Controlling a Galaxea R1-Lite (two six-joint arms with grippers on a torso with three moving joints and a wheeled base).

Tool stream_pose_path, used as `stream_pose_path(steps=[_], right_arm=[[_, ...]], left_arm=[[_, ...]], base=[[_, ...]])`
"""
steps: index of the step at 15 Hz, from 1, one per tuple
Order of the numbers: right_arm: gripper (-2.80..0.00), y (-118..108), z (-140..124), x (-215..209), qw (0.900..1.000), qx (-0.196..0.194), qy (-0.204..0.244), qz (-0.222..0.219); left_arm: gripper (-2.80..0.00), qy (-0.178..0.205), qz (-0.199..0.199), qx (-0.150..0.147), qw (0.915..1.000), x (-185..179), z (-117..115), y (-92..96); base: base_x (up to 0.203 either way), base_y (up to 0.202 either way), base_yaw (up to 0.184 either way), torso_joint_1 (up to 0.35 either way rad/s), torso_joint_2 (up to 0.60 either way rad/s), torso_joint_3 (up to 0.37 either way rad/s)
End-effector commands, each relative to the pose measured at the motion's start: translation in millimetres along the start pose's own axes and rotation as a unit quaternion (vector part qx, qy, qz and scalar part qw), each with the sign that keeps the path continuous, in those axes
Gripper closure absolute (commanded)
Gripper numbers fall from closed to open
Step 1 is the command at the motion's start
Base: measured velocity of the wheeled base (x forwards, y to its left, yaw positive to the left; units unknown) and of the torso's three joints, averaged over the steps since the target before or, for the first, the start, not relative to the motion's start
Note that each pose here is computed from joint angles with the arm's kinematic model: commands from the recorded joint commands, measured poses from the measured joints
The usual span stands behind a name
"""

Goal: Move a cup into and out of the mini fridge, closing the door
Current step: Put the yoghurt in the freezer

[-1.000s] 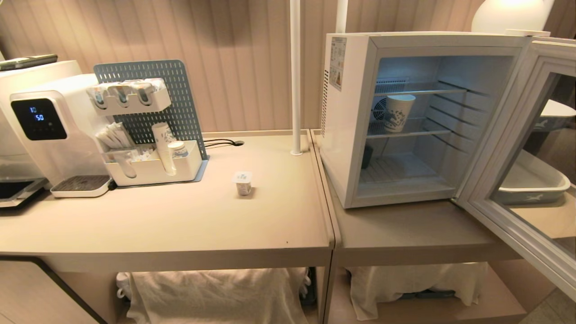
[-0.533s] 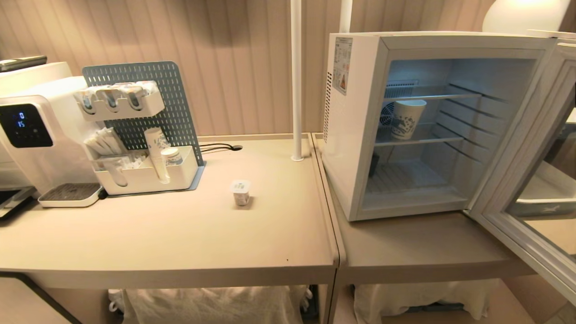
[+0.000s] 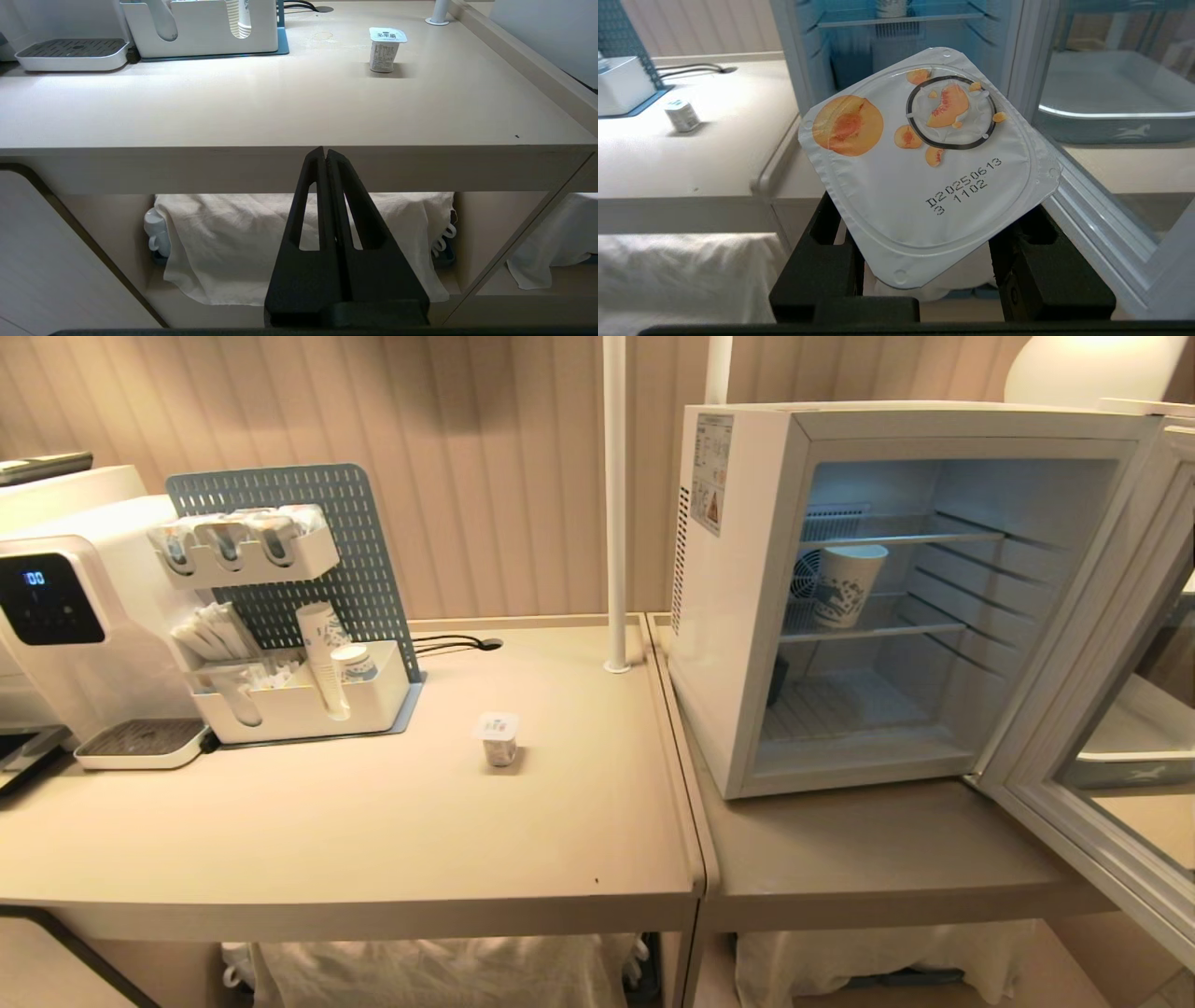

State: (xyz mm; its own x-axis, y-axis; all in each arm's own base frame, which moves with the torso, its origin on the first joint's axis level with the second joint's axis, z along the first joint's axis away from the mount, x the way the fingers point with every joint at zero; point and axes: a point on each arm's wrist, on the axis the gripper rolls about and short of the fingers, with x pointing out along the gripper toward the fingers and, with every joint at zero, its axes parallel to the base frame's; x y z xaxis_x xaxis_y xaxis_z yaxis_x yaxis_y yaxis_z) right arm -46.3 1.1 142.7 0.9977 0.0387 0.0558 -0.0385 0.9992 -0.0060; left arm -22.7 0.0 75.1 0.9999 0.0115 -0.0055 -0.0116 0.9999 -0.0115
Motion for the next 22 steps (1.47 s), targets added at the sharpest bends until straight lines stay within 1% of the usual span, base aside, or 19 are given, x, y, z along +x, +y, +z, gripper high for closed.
stream_pose_path(steps=[1,2,3,5,6,8,9,10,11,12,14,15,17,18,19,20,22], right_arm=[[0.0,-0.8,38.4,21.4,0.997,-0.005,0.082,0.009],[0.0,-1.6,49.0,45.0,0.989,-0.011,0.143,0.016],[0.0,-2.4,54.9,70.5,0.98,-0.016,0.197,0.023],[0.0,-3.8,54.8,122.4,0.961,-0.02,0.273,0.037],[0.0,-4.5,49.6,150.7,0.952,-0.02,0.303,0.045],[0.0,-6.1,31.1,200.2,0.935,-0.017,0.35,0.056],[0.0,-7.1,17.5,226.2,0.929,-0.016,0.365,0.06],[0.0,-7.9,4.6,248.3,0.928,-0.015,0.368,0.062],[0.0,-8.9,-11.5,273.9,0.931,-0.016,0.359,0.064],[0.0,-9.9,-27.5,298.6,0.94,-0.018,0.335,0.063],[0.0,-11.9,-56.4,343.5,0.965,-0.014,0.256,0.056],[0.0,-12.7,-73.1,362.1,0.973,-0.011,0.223,0.05],[0.0,-14.6,-99.7,393.4,0.983,-0.005,0.181,0.035],[0.0,-15.8,-101.8,412.7,0.989,-0.004,0.148,0.024],[0.0,-17.1,-103.8,428.9,0.992,-0.002,0.125,0.012],[0.0,-18.4,-110.5,445.2,0.994,-0.001,0.111,-0.003],[0.0,-20.4,-122.2,468.3,0.994,-0.003,0.104,-0.021]], left_arm=[[0.0,0.001,0.0,0.0,1.0,0.1,-0.4,0.0],[0.0,0.0,0.0,0.0,1.0,0.1,-0.4,0.0],[0.0,0.0,0.0,-0.001,1.0,0.1,-0.4,0.0],[0.0,0.001,0.001,-0.001,1.0,0.1,-0.5,0.0],[0.0,0.0,0.001,-0.002,1.0,0.1,-0.4,0.0],[0.0,0.0,0.001,-0.002,1.0,0.1,-0.4,0.0],[0.0,0.0,0.001,-0.003,1.0,0.1,-0.4,0.0],[0.0,0.0,0.001,-0.003,1.0,0.1,-0.4,0.0],[0.0,0.0,0.001,-0.003,1.0,0.1,-0.4,0.0],[0.0,0.0,0.001,-0.003,1.0,0.1,-0.4,0.0],[0.0,0.0,0.001,-0.003,1.0,0.1,-0.4,0.0],[0.0,0.0,0.001,-0.003,1.0,0.1,-0.4,0.0],[0.0,0.0,0.001,-0.003,1.0,0.1,-0.4,0.0],[0.0,0.0,0.001,-0.003,1.0,0.1,-0.4,0.0],[0.0,0.0,0.001,-0.003,1.0,0.1,-0.4,0.0],[0.0,0.0,0.001,-0.003,1.0,0.1,-0.4,0.0],[0.0,0.0,0.001,-0.003,1.0,0.1,-0.4,0.0]], base=[[0.0,0.0,0.0,0.0,0.0,0.0],[0.0,0.0,0.0,0.0,0.0,0.0],[0.0,0.0,0.0,0.0,0.0,0.0],[0.0,0.0,0.0,0.0,0.0,0.0],[0.0,0.0,0.0,0.0,0.0,0.0],[0.0,0.0,0.0,0.0,0.0,0.0],[0.0,0.0,0.0,0.0,0.0,0.0],[0.0,0.0,0.0,0.0,0.0,0.0],[0.0,0.0,0.0,0.0,0.0,0.0],[0.0,0.0,0.0,0.0,0.0,0.0],[0.0,0.0,0.0,0.0,0.0,0.0],[0.0,0.0,0.0,0.0,0.0,0.0],[0.0,0.0,0.0,0.0,0.0,0.0],[0.0,0.0,0.0,0.0,0.0,0.0],[0.0,0.0,0.0,0.0,0.0,0.0],[0.0,0.0,0.0,0.0,0.0,0.0],[0.0,0.0,0.0,0.0,0.0,0.0]])
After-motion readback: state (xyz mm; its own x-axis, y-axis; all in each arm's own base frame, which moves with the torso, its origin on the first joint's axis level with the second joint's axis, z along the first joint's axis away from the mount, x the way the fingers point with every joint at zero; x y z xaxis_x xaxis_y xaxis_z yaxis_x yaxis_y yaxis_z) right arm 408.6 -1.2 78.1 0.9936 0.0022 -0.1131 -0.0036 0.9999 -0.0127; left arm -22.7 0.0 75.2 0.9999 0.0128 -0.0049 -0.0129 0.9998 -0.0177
